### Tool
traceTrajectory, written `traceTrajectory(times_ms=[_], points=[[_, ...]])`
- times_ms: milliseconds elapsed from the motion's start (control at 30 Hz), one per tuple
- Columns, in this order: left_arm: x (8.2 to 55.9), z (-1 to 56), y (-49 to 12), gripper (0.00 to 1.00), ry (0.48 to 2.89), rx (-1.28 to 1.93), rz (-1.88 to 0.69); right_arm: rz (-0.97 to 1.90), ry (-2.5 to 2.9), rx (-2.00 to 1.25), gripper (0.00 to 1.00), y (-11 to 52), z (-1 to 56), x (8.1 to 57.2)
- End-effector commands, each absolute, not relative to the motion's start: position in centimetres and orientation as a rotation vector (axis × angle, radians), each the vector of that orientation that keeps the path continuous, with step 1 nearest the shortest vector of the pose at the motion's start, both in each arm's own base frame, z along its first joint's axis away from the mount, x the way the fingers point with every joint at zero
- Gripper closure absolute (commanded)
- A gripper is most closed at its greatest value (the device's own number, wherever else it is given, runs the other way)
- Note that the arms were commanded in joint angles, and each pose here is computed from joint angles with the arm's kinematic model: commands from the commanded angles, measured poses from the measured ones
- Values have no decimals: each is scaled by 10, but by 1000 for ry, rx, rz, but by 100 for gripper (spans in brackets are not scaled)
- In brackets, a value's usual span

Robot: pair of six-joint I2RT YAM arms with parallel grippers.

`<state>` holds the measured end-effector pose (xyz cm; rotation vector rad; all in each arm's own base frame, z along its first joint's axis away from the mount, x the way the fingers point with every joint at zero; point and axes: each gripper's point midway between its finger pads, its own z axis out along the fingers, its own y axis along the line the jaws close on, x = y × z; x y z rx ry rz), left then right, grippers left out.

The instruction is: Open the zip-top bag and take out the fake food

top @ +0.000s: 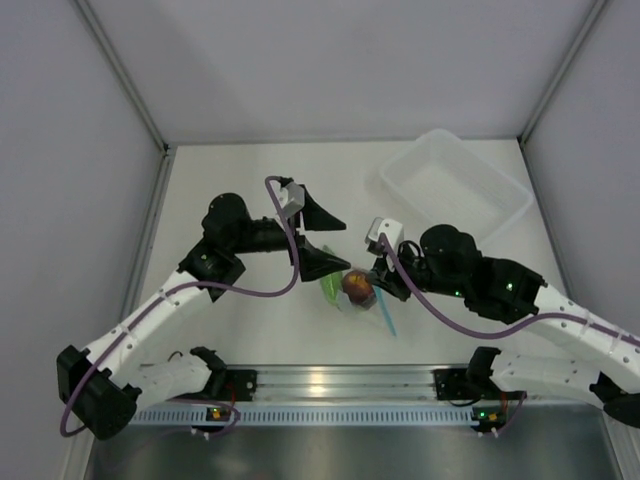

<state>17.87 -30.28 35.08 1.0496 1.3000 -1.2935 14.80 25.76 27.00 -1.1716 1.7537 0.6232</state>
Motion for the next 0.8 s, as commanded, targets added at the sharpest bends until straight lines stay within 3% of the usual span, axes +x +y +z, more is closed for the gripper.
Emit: traceTrajectory(times_ms=[0, 367, 533, 567, 667, 767], points=[[169, 361, -309, 2, 1155, 1151, -1303, 674, 1644, -1207, 100, 263, 301, 138], [161, 341, -333, 6, 1145, 1227, -1325, 708, 1575, -1300, 100, 273, 324, 131], [152, 328, -336, 26, 1139, 1301, -1396, 698, 1567, -1321, 100, 273, 329, 130], [150, 325, -337, 39, 1141, 1311, -1407, 696, 1567, -1325, 100, 274, 329, 131], [151, 320, -337, 57, 1158, 1312, -1415, 678, 1565, -1321, 100, 271, 330, 132], [150, 318, -336, 66, 1166, 1306, -1412, 661, 1571, -1316, 100, 269, 329, 134]])
